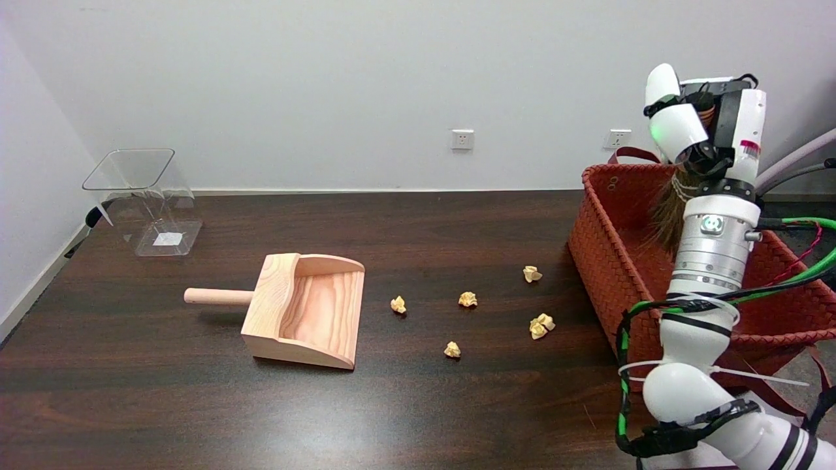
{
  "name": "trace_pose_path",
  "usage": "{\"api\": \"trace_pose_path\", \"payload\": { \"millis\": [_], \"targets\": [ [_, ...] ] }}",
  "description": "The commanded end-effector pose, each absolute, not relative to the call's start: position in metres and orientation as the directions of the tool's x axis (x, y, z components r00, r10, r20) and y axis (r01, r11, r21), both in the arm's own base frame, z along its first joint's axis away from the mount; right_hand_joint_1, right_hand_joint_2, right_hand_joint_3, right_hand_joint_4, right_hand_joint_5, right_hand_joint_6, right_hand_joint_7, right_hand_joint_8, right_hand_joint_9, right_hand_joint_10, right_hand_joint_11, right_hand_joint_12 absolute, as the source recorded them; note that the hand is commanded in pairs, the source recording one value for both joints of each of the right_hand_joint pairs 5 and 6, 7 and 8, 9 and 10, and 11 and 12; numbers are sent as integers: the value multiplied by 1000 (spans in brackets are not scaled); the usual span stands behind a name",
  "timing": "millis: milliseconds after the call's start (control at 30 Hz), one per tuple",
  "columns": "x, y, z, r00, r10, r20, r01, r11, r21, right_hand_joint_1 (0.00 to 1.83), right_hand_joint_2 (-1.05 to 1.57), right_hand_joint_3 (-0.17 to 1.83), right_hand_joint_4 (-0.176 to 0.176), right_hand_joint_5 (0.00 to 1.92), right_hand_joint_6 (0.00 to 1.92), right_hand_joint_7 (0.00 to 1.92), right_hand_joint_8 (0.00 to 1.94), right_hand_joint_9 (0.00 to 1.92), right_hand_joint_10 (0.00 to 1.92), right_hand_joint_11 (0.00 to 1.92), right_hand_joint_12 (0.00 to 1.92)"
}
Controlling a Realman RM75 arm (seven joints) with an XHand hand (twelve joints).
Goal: Pick up the broom.
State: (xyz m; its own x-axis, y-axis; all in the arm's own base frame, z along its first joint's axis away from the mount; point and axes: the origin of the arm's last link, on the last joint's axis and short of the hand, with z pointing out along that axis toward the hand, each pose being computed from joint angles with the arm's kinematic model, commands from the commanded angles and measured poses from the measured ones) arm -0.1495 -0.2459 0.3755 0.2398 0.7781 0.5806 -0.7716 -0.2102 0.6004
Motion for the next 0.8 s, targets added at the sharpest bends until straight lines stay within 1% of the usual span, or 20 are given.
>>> {"api": "trace_pose_path", "payload": {
  "millis": [33,233,333,500,800],
  "targets": [
    [-110,-242,337,111,822,559,-669,-354,653,873,1528,434,0,1920,1920,1920,1920,1920,1920,1920,1920],
    [-95,-251,318,62,805,590,-636,-423,645,859,1571,451,0,1920,1920,1920,1920,1920,1920,1920,1920],
    [-90,-254,308,84,816,572,-624,-404,669,865,1571,453,0,1920,1920,1920,1920,1920,1920,1920,1920],
    [-87,-259,293,78,809,583,-628,-415,659,871,1571,462,0,1920,1920,1920,1920,1920,1920,1920,1920],
    [-90,-264,271,122,797,592,-654,-384,652,875,1571,483,0,1920,1920,1920,1920,1920,1920,1920,1920]
  ]
}}
